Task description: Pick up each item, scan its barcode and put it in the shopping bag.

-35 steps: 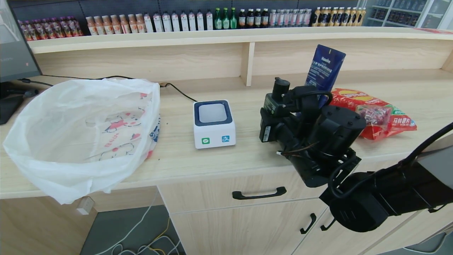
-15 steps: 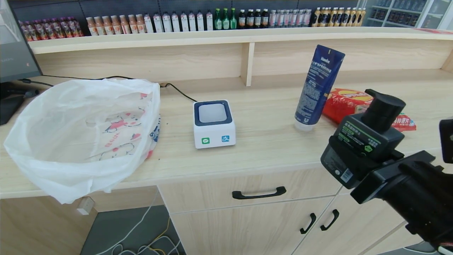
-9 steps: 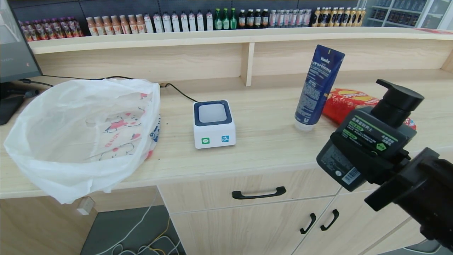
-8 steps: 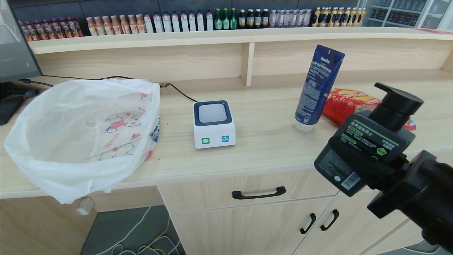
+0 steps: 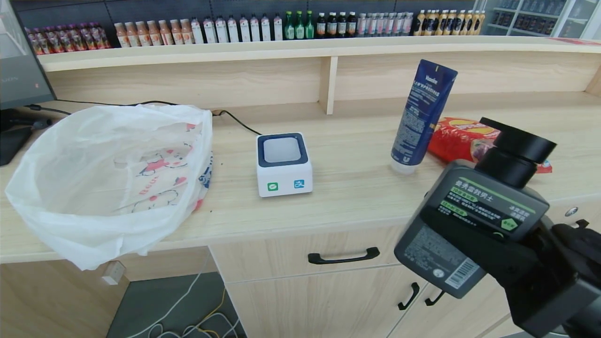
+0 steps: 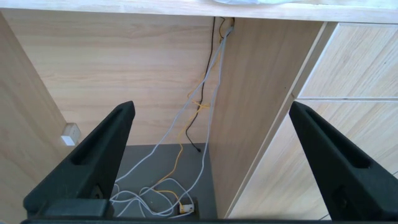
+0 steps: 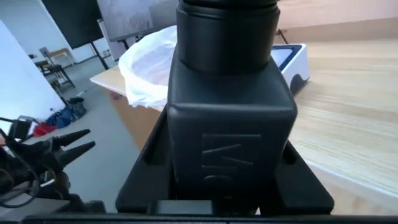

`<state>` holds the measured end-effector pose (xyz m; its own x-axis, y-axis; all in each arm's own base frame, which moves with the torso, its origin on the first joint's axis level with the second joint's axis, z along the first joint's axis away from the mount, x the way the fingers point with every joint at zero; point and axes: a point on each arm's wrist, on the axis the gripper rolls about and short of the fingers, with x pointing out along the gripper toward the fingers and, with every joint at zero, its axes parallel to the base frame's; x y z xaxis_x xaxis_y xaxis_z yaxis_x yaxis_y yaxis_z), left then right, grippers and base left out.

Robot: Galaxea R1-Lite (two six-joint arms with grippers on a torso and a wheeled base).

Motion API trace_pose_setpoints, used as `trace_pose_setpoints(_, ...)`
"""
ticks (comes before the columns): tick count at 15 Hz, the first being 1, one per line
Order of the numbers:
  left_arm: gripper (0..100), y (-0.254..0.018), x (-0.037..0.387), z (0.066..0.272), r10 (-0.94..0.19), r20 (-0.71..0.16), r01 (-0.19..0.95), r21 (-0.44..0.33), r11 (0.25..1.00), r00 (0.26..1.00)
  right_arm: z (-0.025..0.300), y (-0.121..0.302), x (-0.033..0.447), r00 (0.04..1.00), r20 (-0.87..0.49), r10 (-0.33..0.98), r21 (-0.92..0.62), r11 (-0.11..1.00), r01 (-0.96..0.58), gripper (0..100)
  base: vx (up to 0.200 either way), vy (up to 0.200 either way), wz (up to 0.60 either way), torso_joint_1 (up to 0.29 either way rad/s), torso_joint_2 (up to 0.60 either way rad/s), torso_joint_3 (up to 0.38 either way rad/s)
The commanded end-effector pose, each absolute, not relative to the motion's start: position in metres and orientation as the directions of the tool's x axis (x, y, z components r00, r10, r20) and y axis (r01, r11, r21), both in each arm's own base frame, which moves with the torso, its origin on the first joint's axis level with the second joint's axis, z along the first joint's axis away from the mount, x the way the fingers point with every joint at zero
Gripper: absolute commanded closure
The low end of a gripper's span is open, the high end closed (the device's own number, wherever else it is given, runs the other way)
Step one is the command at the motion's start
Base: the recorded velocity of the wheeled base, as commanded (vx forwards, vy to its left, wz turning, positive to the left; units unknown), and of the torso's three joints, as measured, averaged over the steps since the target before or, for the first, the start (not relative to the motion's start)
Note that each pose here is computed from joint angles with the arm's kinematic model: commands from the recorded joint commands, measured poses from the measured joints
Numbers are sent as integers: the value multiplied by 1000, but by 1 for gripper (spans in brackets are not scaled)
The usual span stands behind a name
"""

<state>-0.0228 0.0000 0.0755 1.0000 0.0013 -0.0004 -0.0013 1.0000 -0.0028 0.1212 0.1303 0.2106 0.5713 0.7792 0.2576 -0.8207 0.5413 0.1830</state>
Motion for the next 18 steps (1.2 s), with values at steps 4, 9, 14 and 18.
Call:
trace_pose_setpoints(4, 0, 0, -23, 75, 2, 0, -2, -3, 1000, 1000, 218, 151, 130, 475, 267, 839, 266, 409, -873, 100, 0, 0, 0, 0, 0, 0)
trace_pose_setpoints(9, 0, 0, -23, 75, 0, 0, 0, -3, 1000, 1000, 224, 180, 136, 405, 273, 873, 263, 337, -904, 100, 0, 0, 0, 0, 0, 0)
trace_pose_setpoints(14, 0, 0, -23, 75, 2, 0, -2, -3, 1000, 1000, 215, 201, 125, 328, 237, 914, 280, 259, -924, 100, 0, 0, 0, 0, 0, 0)
trace_pose_setpoints(18, 0, 0, -23, 75, 2, 0, -2, -3, 1000, 1000, 221, 217, 134, 317, 273, 908, 327, 223, -918, 100, 0, 0, 0, 0, 0, 0)
